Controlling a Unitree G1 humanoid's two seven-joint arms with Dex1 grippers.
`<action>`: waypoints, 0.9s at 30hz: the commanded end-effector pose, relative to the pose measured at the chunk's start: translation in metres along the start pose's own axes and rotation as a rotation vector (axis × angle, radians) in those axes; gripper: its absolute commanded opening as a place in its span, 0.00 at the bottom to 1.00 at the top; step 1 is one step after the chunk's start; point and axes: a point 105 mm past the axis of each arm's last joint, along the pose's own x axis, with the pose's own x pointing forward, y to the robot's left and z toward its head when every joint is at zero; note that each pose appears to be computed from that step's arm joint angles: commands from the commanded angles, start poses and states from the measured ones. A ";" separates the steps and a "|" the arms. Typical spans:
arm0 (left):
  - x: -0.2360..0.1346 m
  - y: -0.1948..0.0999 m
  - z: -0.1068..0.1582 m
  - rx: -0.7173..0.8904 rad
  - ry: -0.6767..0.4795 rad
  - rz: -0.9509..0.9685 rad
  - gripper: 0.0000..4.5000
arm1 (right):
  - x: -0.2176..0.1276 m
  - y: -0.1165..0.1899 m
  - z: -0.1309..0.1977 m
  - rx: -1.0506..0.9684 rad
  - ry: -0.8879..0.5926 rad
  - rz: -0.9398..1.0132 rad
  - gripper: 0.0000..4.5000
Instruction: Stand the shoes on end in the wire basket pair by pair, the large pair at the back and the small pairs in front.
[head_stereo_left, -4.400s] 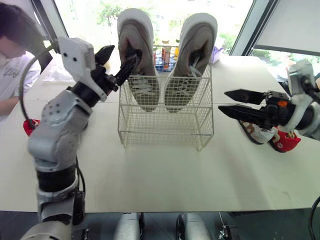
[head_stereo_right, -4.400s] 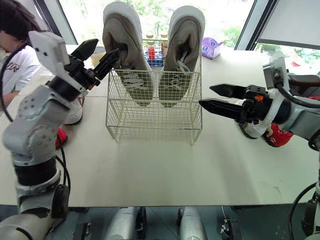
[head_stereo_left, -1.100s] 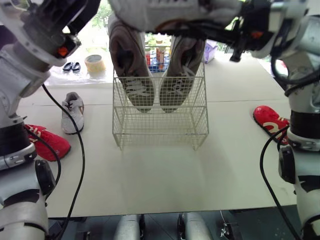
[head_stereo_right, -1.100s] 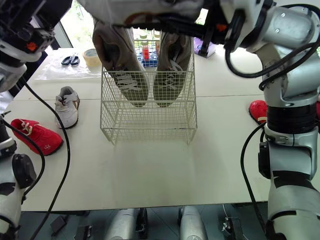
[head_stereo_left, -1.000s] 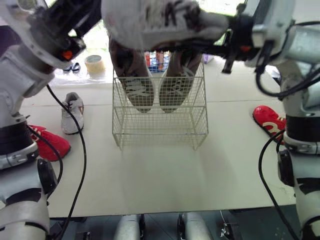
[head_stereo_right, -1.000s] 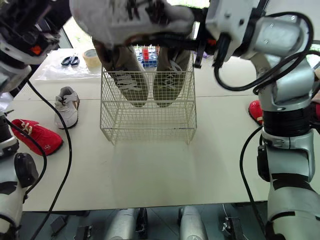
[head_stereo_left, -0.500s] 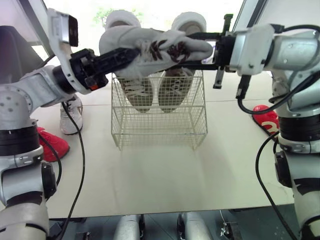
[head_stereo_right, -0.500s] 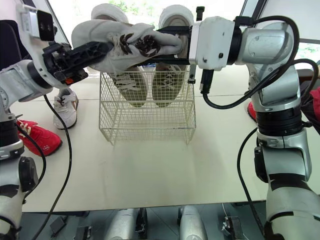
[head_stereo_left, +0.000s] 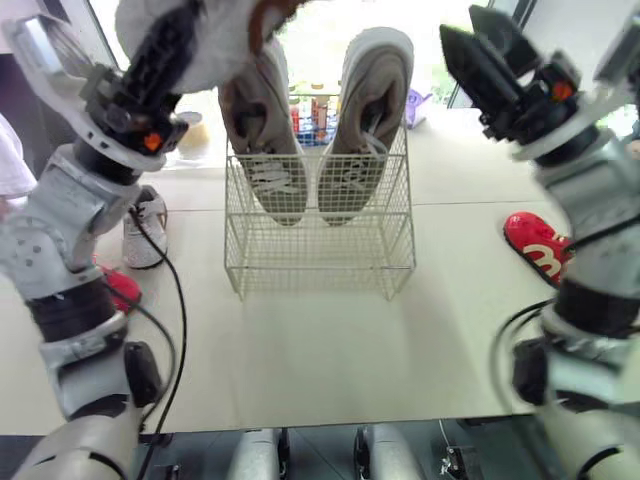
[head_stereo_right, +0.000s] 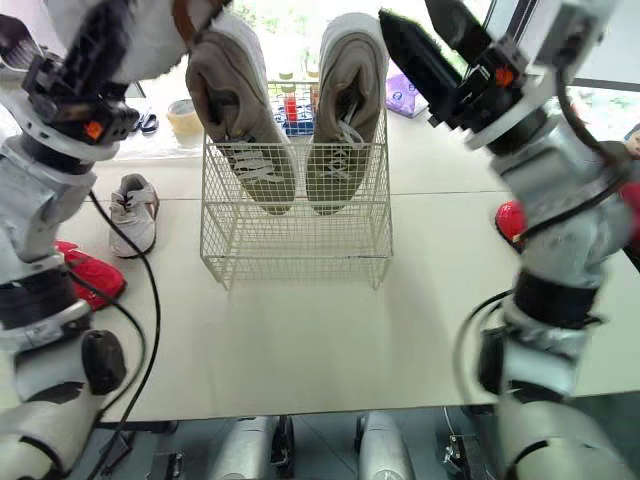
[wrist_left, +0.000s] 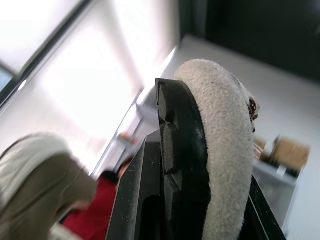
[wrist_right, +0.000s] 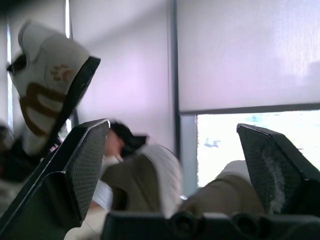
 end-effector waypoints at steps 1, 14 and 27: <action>0.013 -0.006 -0.002 0.009 -0.107 -0.025 0.15 | 0.023 0.041 0.001 0.104 -0.089 0.060 0.98; 0.014 0.009 -0.036 -0.037 -0.060 -0.001 0.15 | 0.050 0.068 -0.014 0.107 -0.054 0.172 0.98; 0.004 0.015 -0.057 -0.030 0.032 0.021 0.15 | 0.056 0.071 -0.014 0.122 -0.063 0.190 0.82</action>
